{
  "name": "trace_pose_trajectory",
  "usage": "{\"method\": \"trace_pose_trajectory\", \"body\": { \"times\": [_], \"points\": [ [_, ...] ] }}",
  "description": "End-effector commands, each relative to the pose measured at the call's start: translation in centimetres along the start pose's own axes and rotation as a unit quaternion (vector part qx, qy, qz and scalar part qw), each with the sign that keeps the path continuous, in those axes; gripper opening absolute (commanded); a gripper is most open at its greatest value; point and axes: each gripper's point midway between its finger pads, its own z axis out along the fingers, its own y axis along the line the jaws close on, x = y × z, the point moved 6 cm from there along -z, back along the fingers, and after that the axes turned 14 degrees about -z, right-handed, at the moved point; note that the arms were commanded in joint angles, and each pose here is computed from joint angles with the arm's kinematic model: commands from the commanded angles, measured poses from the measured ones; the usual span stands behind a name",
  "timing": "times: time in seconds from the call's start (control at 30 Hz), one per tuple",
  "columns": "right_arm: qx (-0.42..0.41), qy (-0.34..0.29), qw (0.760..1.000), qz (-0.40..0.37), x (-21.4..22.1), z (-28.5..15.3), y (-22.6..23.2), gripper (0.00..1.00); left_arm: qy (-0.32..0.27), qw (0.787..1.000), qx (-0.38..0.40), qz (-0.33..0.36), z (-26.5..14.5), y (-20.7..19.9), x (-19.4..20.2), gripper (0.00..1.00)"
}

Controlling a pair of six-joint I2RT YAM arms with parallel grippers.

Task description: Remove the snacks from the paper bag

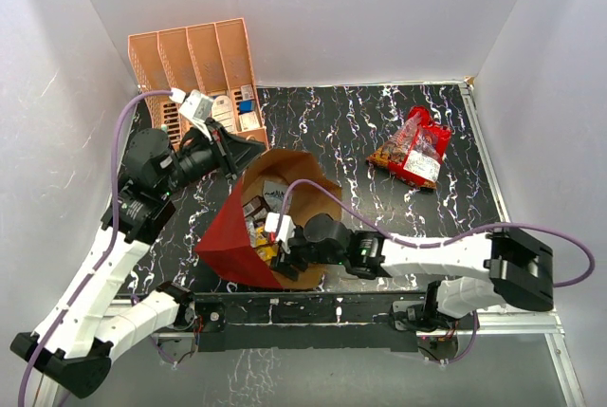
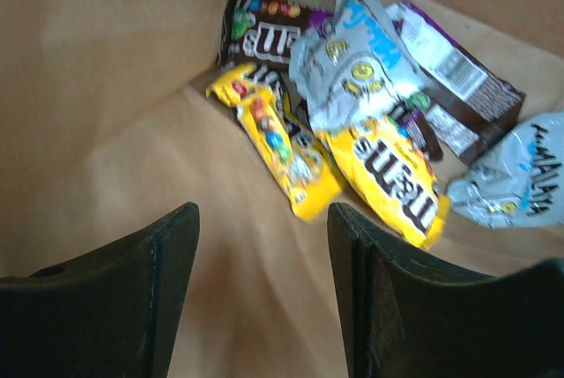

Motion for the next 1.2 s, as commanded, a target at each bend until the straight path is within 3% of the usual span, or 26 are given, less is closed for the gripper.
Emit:
{"method": "trace_pose_trajectory", "body": {
  "times": [0.0, 0.3, 0.47, 0.73, 0.97, 1.17],
  "points": [
    [0.048, -0.102, 0.994, 0.018, -4.0, 2.2, -1.1, 0.62, -0.054, 0.996, 0.023, 0.074, 0.4, -2.3, -4.2, 0.0],
    [0.072, -0.135, 0.988, 0.034, -7.0, 8.5, -1.5, 0.62, -0.041, 0.989, 0.035, 0.139, 0.7, -2.6, -4.9, 0.0],
    [0.127, -0.107, 0.984, 0.062, -6.0, 11.4, -2.7, 0.66, 0.002, 0.993, 0.029, 0.112, -0.3, -1.6, -2.2, 0.0],
    [0.133, -0.089, 0.987, 0.02, -3.0, 8.1, -2.1, 0.7, 0.031, 0.994, 0.104, -0.026, -2.2, -2.4, 2.5, 0.0],
    [0.151, -0.035, 0.988, -0.023, -0.4, 5.8, -2.2, 0.76, 0.029, 0.988, 0.14, -0.066, -3.5, -3.3, 3.4, 0.0],
    [0.183, -0.034, 0.982, -0.023, -0.2, 5.3, -2.8, 0.81, 0.025, 0.987, 0.144, -0.069, -4.1, -3.6, 3.5, 0.0]
  ]
}}
